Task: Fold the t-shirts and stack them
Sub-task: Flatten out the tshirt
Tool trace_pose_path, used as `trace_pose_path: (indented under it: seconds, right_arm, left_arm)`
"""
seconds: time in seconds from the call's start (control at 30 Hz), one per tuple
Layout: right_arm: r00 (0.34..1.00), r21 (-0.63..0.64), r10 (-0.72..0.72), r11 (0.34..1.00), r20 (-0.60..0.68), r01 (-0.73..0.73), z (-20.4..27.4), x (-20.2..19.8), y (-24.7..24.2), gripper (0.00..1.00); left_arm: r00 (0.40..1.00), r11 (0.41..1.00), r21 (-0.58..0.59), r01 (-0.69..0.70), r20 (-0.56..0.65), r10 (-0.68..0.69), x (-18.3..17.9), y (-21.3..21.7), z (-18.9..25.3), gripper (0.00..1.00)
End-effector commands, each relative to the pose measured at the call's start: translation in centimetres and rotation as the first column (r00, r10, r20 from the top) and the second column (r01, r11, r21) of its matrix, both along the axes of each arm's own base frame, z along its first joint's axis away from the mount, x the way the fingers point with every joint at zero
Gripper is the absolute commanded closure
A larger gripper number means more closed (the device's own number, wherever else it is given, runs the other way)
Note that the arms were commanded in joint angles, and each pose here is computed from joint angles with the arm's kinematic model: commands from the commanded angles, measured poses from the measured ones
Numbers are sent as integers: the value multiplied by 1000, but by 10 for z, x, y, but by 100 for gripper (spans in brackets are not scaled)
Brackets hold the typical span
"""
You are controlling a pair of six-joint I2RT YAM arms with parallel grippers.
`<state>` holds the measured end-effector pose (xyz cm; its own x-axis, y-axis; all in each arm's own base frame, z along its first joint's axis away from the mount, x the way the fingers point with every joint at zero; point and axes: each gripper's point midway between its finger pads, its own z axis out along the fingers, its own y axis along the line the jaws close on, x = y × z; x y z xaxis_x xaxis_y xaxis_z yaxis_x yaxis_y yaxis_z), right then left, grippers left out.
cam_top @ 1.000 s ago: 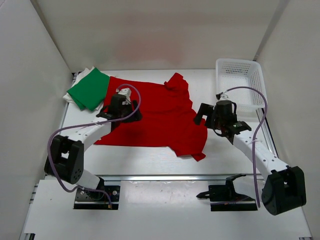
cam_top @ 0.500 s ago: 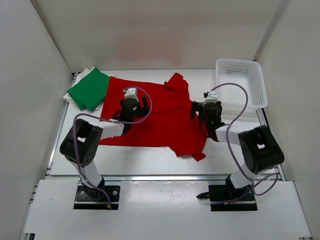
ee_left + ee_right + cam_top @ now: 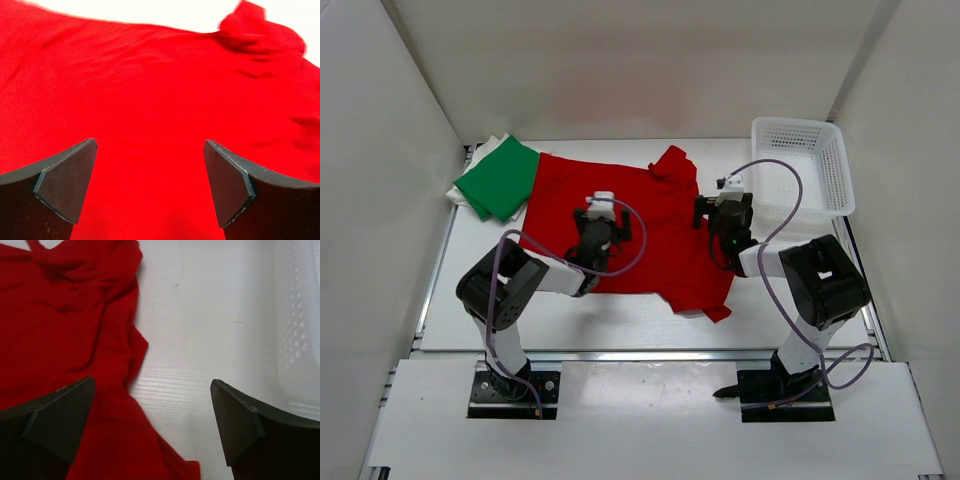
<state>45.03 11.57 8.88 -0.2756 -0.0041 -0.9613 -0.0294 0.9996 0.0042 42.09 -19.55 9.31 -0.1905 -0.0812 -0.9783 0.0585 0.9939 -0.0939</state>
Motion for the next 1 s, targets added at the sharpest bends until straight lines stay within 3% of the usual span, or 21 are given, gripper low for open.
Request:
trace_pose_path:
  seconds: [0.0, 0.17, 0.4, 0.43, 0.53, 0.63, 0.7, 0.77, 0.83, 0.87, 0.9, 0.93, 0.97]
  right_arm:
    - [994, -22, -21, 999, 103, 23, 25, 4, 1, 1]
    - [985, -6, -18, 1000, 170, 19, 33, -6, -3, 1]
    - [987, -31, -24, 999, 161, 29, 34, -3, 3, 1]
    - [983, -35, -92, 994, 157, 99, 30, -5, -5, 1]
    - [974, -15, -147, 988, 174, 152, 32, -8, -9, 0]
    - [988, -15, -83, 996, 130, 85, 37, 9, -3, 1]
    - [991, -98, -133, 986, -5, 132, 25, 7, -5, 1]
    - [987, -112, -155, 982, -36, 150, 41, 4, 4, 1]
    - [995, -149, -85, 986, -56, 75, 45, -15, 24, 1]
    - [997, -142, -74, 987, -26, 70, 59, -20, 27, 1]
    - [997, -147, -67, 987, -38, 60, 53, -34, 33, 0]
    - [999, -114, -22, 993, -32, 18, 59, -47, 46, 10]
    - [1000, -65, 19, 998, -16, -20, 68, -60, 58, 44]
  left_arm:
    - [984, 988, 152, 3, 177, -30, -19, -30, 32, 2]
    - [992, 988, 153, 8, 122, -27, -2, -29, 26, 1]
    - [993, 988, 155, 21, 114, -39, -2, -35, 25, 1]
    - [993, 988, 154, 26, 113, -44, 0, -33, 26, 2]
    - [994, 995, 52, 81, 70, -85, 11, -27, 24, 1]
    - [996, 991, -103, 82, -32, -85, 41, -11, 18, 1]
    - [972, 997, -81, -2, -236, -17, 45, 7, -8, 1]
    - [965, 997, -76, -30, -260, 9, 40, 12, 2, 1]
    - [977, 992, -118, -35, -213, 9, 24, 20, 36, 2]
    - [974, 990, -136, -47, -226, 15, 19, 23, 37, 11]
    - [974, 983, -173, -57, -224, 17, 13, 32, 53, 35]
    - [972, 979, -196, -63, -236, 15, 8, 42, 62, 48]
    - [967, 974, -210, -86, -254, 31, -2, 51, 67, 66]
